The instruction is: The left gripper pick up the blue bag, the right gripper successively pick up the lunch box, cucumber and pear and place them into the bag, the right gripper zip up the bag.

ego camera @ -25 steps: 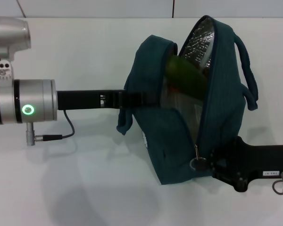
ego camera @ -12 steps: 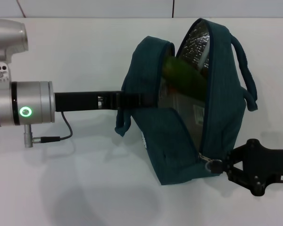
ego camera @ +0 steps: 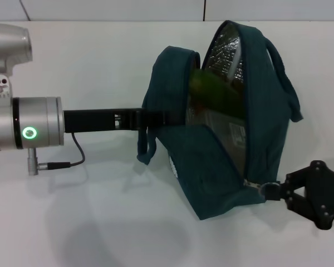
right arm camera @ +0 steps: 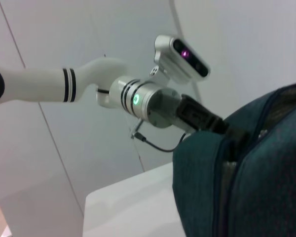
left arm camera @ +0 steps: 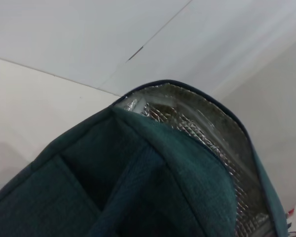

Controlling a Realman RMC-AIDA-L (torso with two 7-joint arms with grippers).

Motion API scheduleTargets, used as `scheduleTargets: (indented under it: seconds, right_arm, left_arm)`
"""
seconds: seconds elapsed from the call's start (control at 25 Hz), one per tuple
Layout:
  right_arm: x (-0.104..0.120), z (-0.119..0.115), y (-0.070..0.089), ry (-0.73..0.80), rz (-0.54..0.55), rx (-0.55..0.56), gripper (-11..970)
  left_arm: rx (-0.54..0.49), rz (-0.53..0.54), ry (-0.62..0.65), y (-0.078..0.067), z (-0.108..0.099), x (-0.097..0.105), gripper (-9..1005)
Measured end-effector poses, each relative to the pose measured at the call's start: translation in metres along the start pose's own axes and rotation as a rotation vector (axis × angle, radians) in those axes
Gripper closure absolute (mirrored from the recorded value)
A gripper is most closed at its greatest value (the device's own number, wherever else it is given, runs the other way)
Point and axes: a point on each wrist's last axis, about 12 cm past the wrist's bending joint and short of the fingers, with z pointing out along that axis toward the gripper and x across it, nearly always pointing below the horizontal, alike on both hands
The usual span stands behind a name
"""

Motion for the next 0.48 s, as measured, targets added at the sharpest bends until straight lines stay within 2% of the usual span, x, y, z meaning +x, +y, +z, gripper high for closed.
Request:
scheduleTargets:
  seconds: [0.32, 0.48]
  right_arm:
    - [-0.0009, -0.0091, 0.0044, -0.018, -0.018, 0.006, 954]
    - [-0.0066, -0.0055, 0.0063, -0.063, -0.037, -0.005, 954]
  left_arm:
    - [-0.004, -0.007, -0.004, 0.0009, -0.0019, 0.0028, 943]
    - [-0.004, -0.008, -0.005, 0.0011, -0.0024, 0.0031, 940]
